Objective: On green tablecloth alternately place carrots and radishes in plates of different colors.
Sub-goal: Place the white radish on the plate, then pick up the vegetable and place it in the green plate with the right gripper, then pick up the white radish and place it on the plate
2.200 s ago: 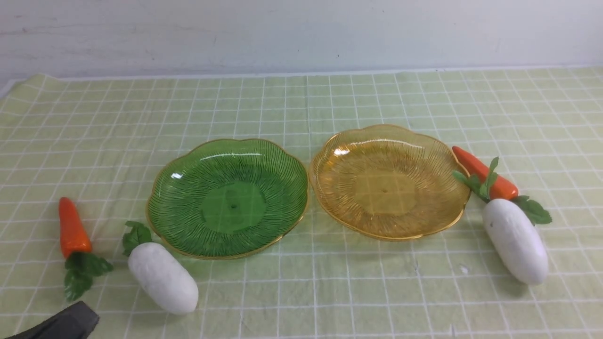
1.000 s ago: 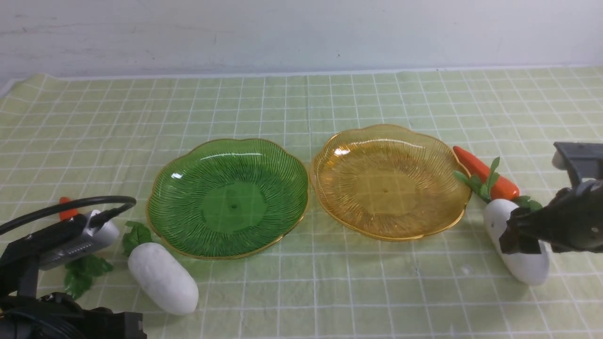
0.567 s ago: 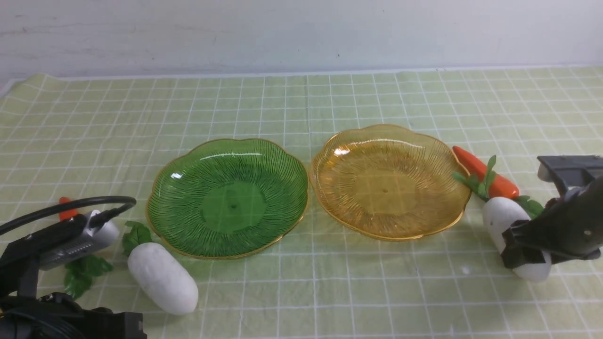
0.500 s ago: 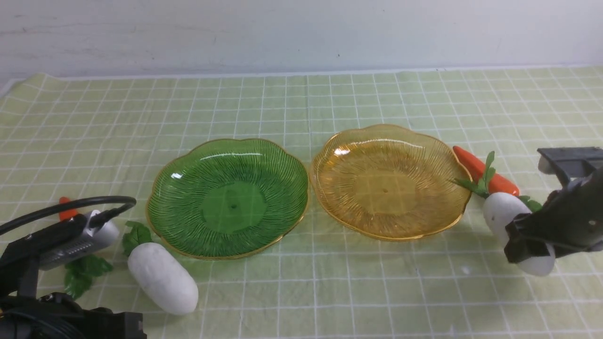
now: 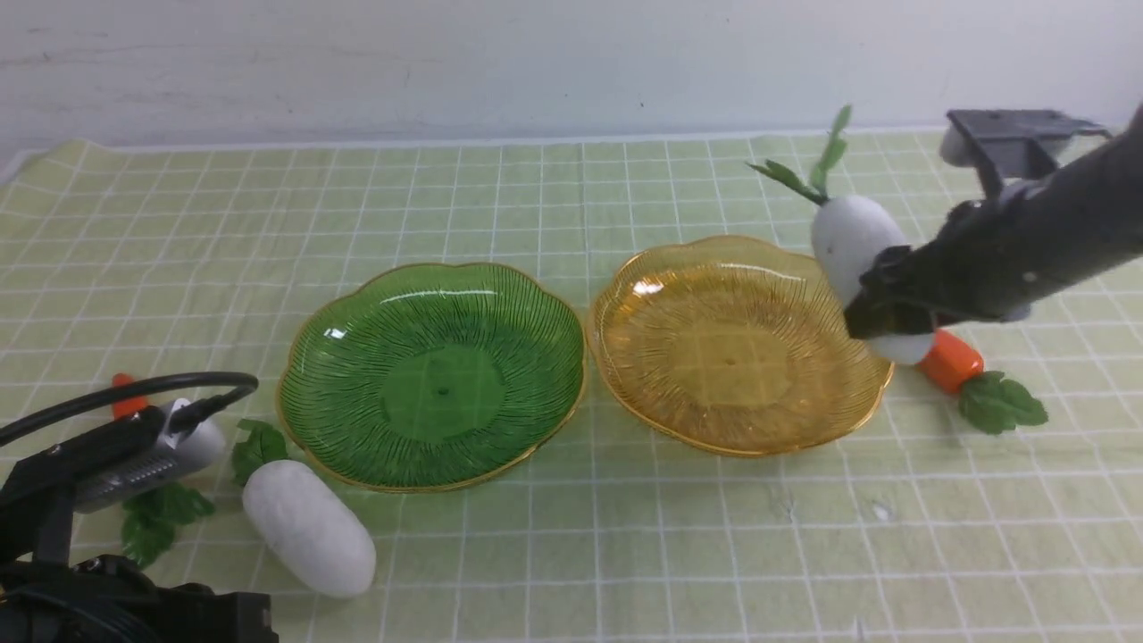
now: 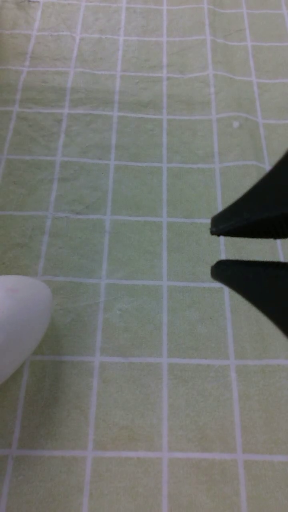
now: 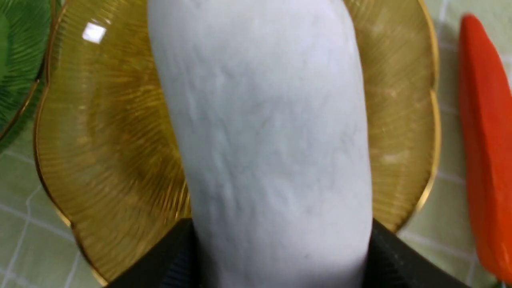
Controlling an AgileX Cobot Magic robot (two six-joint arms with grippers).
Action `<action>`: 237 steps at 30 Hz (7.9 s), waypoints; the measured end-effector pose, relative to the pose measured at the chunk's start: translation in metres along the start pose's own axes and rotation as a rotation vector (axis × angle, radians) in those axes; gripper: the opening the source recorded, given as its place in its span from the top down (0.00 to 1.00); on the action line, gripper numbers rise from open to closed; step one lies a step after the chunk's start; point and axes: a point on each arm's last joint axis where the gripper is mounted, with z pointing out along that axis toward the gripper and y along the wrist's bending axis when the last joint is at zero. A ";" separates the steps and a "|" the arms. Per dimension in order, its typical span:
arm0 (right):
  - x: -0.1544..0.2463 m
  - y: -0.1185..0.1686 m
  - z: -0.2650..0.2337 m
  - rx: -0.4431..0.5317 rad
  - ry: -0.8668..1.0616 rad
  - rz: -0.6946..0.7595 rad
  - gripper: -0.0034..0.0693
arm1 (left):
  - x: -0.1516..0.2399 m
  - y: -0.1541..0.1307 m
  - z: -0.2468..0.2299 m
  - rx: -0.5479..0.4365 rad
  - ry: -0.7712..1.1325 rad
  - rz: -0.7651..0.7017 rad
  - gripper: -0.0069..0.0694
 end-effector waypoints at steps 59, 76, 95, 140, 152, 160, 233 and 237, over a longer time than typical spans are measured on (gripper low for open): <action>0.043 -0.111 0.062 0.226 0.268 0.111 0.56 | 0.000 0.000 0.000 0.000 0.002 -0.001 0.82; -0.028 -0.003 -0.019 -0.191 -0.001 0.145 0.56 | -0.001 0.001 0.000 -0.015 -0.009 0.012 0.82; -0.026 0.189 0.098 -0.322 -0.225 -0.342 0.46 | -0.004 0.001 0.000 -0.016 -0.047 0.012 0.79; 0.023 0.094 -0.140 -0.216 0.157 -0.154 0.97 | -0.074 0.021 0.063 -0.142 -0.130 -0.202 0.28; 0.082 0.092 -0.157 -0.214 0.196 -0.146 0.97 | -0.086 0.035 0.103 -0.160 -0.132 -0.349 0.28; 0.084 0.091 -0.156 -0.208 0.202 -0.149 0.97 | -0.086 0.036 0.103 -0.181 -0.116 -0.279 0.37; 0.097 0.085 -0.139 -0.182 0.217 -0.211 0.97 | -0.238 -0.165 0.132 0.119 0.082 0.111 0.35; 0.096 0.085 -0.139 -0.182 0.215 -0.212 0.97 | -0.257 -0.116 0.080 -0.036 0.083 0.099 0.46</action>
